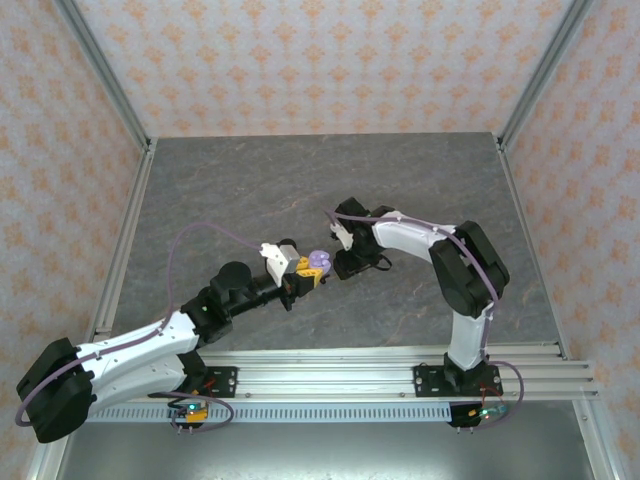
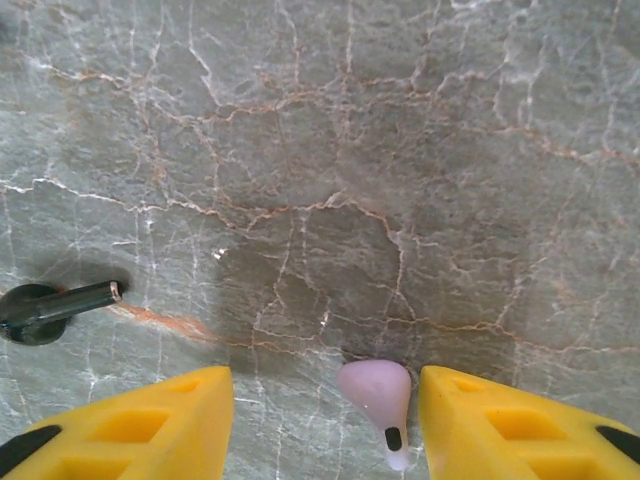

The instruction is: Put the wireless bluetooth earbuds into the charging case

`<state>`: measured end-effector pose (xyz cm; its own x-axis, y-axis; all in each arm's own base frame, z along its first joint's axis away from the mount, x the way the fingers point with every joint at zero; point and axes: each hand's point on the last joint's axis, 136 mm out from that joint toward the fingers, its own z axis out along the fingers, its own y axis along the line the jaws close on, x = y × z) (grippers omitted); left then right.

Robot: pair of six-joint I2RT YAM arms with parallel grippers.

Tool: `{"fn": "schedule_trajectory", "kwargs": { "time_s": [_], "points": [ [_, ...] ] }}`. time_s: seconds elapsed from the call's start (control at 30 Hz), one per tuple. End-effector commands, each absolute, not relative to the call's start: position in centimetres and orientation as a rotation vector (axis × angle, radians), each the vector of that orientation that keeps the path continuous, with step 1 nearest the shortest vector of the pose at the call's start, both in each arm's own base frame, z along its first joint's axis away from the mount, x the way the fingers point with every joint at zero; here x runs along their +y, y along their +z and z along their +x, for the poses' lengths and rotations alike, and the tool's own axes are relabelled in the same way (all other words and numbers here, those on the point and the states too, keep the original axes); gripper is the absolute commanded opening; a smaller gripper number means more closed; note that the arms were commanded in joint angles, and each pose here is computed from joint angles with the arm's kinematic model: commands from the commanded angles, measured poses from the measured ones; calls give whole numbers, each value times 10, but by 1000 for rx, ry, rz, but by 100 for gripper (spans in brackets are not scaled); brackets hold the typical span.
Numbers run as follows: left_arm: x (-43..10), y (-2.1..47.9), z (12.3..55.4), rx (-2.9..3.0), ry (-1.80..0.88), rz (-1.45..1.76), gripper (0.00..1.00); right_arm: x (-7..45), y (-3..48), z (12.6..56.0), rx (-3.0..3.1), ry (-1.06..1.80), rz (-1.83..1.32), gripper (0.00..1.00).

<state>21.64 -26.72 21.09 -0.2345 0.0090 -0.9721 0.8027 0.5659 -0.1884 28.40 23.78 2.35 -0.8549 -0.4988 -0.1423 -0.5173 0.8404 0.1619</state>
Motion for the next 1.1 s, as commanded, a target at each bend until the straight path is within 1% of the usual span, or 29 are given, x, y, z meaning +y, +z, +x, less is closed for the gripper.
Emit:
{"fn": "schedule_trajectory", "kwargs": {
  "time_s": [0.0,0.2,0.3,0.47,0.63,0.9,1.07],
  "points": [
    [-267,222,220,1623,-841,681,7,222,22,280,2966,181,-748,52],
    [-267,222,220,1623,-843,681,7,214,20,295,2935,71,-619,52],
    [-267,222,220,1624,-843,682,7,217,20,300,2927,79,-554,49],
    [-266,222,220,1627,-836,682,7,226,19,299,2922,75,-520,47],
    [-266,222,220,1627,-834,682,7,227,14,296,2930,37,-515,41],
    [-266,221,221,1629,-830,679,7,221,14,295,2938,-34,-533,37],
    [-266,221,221,1631,-833,677,7,221,11,292,2952,-63,-557,32]
  ]
}}
